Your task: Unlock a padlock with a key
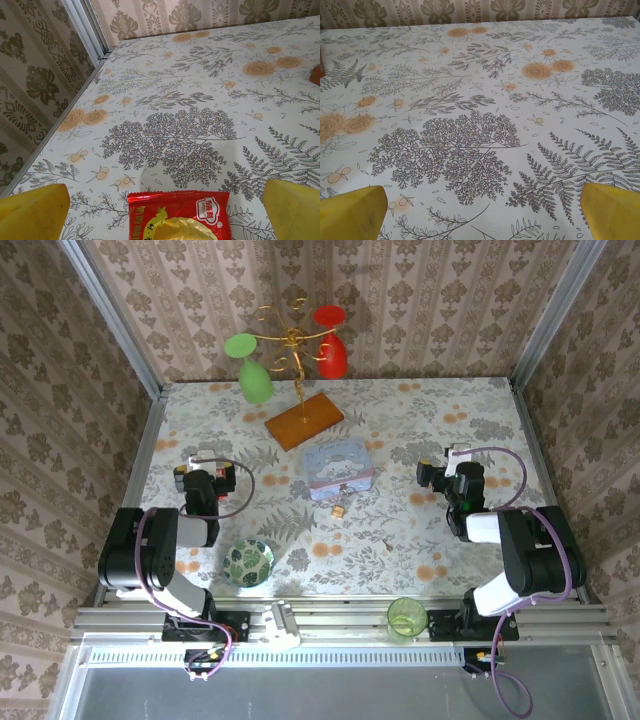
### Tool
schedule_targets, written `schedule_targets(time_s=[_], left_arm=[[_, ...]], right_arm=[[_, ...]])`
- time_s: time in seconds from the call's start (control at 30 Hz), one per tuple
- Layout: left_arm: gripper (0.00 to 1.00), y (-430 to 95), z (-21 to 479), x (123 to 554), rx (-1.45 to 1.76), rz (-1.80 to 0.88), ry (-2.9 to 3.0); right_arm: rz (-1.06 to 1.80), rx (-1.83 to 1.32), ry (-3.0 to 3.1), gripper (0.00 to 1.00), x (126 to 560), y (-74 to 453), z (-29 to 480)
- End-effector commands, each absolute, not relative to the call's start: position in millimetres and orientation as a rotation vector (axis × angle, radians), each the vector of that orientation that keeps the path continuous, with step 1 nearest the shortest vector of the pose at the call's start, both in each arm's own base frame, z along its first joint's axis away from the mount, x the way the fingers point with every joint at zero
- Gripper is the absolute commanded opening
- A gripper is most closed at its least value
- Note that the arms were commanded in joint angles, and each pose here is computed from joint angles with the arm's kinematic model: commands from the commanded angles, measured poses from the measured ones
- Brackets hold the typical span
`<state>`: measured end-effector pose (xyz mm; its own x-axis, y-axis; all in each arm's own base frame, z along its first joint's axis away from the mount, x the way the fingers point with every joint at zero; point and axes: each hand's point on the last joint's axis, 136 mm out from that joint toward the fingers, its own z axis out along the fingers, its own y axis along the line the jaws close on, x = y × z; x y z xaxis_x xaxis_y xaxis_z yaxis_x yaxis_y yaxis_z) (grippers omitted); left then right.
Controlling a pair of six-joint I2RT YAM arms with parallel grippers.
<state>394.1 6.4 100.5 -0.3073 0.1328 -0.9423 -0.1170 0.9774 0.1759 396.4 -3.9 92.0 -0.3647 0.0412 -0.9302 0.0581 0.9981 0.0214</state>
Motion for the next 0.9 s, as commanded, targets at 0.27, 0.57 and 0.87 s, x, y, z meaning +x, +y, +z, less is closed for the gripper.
schedule_targets(time_s=[0.27, 0.57, 0.87], left_arm=[[1.00, 6.1, 101.1, 394.8, 0.027, 0.242, 1.858], [1.00, 6.1, 101.0, 394.8, 0.028, 0.243, 1.858], [1.00, 6.0, 101.2, 394.9, 0.029, 0.242, 1.857]], right_arm=[[-0.014, 0.048, 1.929, 1.00, 400.3, -2.8, 96.6], [-0.014, 0.048, 1.930, 1.00, 400.1, -2.9, 96.5], [-0.014, 0.050, 1.928, 1.00, 400.3, -3.1, 97.1]])
